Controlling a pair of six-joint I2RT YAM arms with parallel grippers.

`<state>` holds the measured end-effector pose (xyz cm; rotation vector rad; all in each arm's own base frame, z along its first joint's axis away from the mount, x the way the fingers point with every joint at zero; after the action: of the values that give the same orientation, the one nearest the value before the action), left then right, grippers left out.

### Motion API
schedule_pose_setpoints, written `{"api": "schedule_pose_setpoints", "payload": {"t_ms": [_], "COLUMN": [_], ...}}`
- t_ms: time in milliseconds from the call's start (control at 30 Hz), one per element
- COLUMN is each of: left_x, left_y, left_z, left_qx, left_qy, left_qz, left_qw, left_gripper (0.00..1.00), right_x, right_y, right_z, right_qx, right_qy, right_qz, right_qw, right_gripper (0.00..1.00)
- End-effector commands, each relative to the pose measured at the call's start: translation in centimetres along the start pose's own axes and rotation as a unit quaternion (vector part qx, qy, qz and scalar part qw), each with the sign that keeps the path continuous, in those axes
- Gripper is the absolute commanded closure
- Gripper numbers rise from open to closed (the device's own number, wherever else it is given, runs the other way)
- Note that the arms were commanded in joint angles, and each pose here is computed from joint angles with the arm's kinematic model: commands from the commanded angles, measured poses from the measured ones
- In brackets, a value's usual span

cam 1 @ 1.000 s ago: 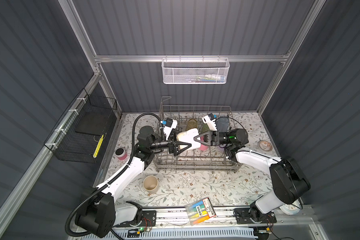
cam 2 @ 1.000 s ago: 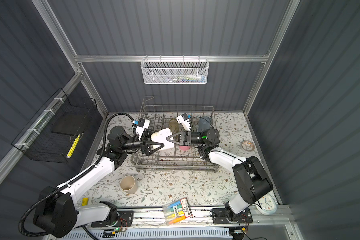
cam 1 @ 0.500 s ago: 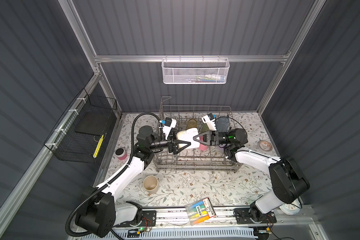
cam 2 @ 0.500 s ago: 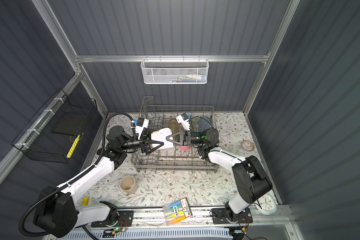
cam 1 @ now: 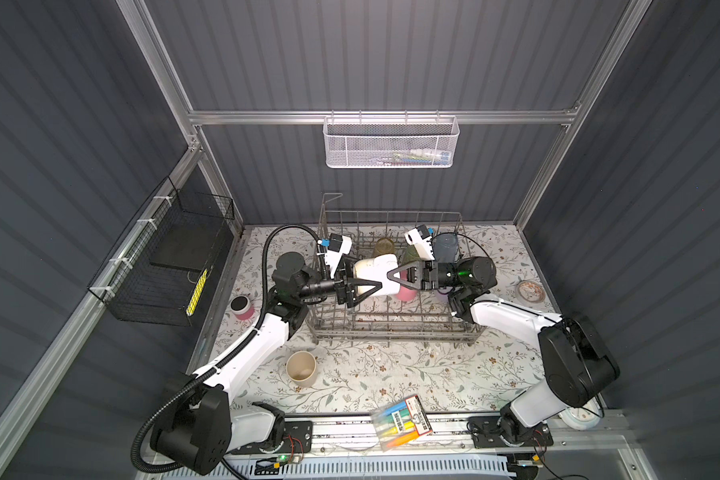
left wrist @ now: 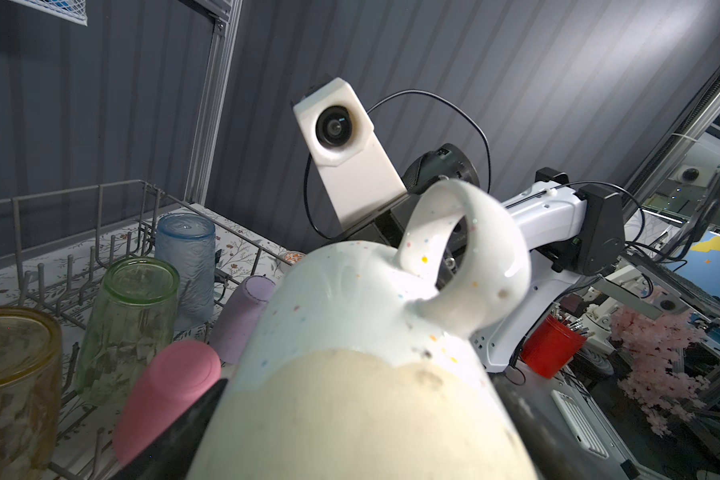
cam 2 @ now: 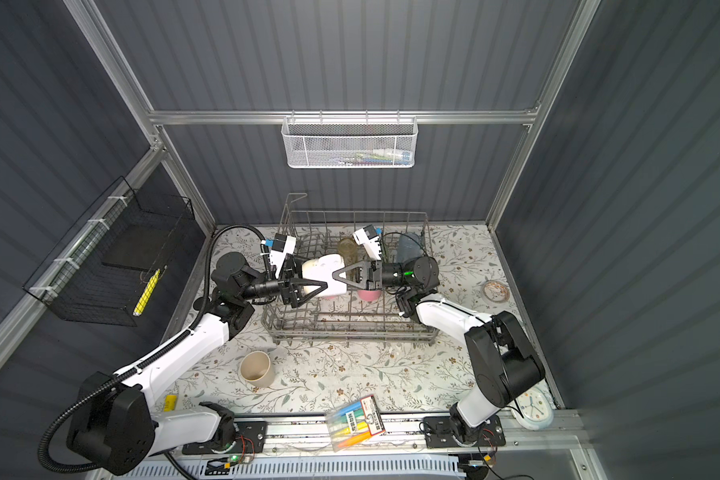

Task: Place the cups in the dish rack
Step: 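Grasp the mug's base with the left gripper while the right gripper holds it, then open the right gripper and withdraw it while the left gripper holds the mug, then lower the white speckled mug upside down into the rack with left gripper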

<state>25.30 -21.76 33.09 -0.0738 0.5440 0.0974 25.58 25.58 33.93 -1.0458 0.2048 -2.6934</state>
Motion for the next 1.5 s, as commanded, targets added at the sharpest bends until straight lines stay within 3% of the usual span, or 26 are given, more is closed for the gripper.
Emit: {"api": "schedule_pose_setpoints", "payload": {"t_ms": [0, 233, 333, 767, 1000, 1167, 1300, 1467], "left_x": [-1.3, -1.2, -1.2, -1.6, -0.5, 0.2, 0.6, 1.2], "left_y": [0.1, 0.1, 0.1, 0.2, -0.2, -0.8, -2.0, -3.6], "left_z": [0.6, 0.9, 1.0, 2.0, 2.3, 2.3, 2.0, 1.6], "left_qx": [-0.007, -0.016, -0.02, -0.016, 0.009, 0.029, 0.059, 0.095], "left_qy": [-0.029, -0.03, -0.03, -0.033, -0.015, -0.005, -0.003, -0.01], "left_qz": [-0.023, -0.016, -0.013, 0.012, 0.058, 0.077, 0.097, 0.128], "left_qw": [0.999, 0.999, 0.999, 0.999, 0.998, 0.997, 0.994, 0.987], "left_gripper": [1.0, 1.0, 1.0, 1.0, 1.0, 1.0, 1.0, 1.0], "right_x": [3.1, 3.6, 3.8, 3.1, 2.6, 2.1, 2.9, 3.3], "right_y": [0.2, 0.6, 1.1, 5.8, 9.1, 11.3, 12.7, 14.7], "right_z": [1.6, 1.5, 1.4, 0.2, -0.3, -1.1, -1.5, -1.9], "right_qx": [-0.014, -0.012, -0.015, -0.056, -0.081, -0.086, -0.075, -0.077], "right_qy": [0.078, 0.086, 0.087, 0.075, 0.061, 0.051, 0.079, 0.077], "right_qz": [0.024, 0.022, 0.017, -0.051, -0.128, -0.217, -0.328, -0.409], "right_qw": [0.997, 0.996, 0.996, 0.994, 0.987, 0.971, 0.938, 0.906], "right_gripper": [0.82, 0.61, 0.57, 0.51, 0.5, 0.51, 0.51, 0.5]}}
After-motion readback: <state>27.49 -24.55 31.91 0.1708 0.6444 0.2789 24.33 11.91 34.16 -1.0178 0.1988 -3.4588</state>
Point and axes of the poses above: each gripper's point midway between its finger pads, its own y axis back along the fingers, its own x axis along the line the jaws close on, z = x × y, the point moved 6 cm from there along y, back along the fingers, and after that the axes turned 10 degrees about y, right-handed, at the moved point
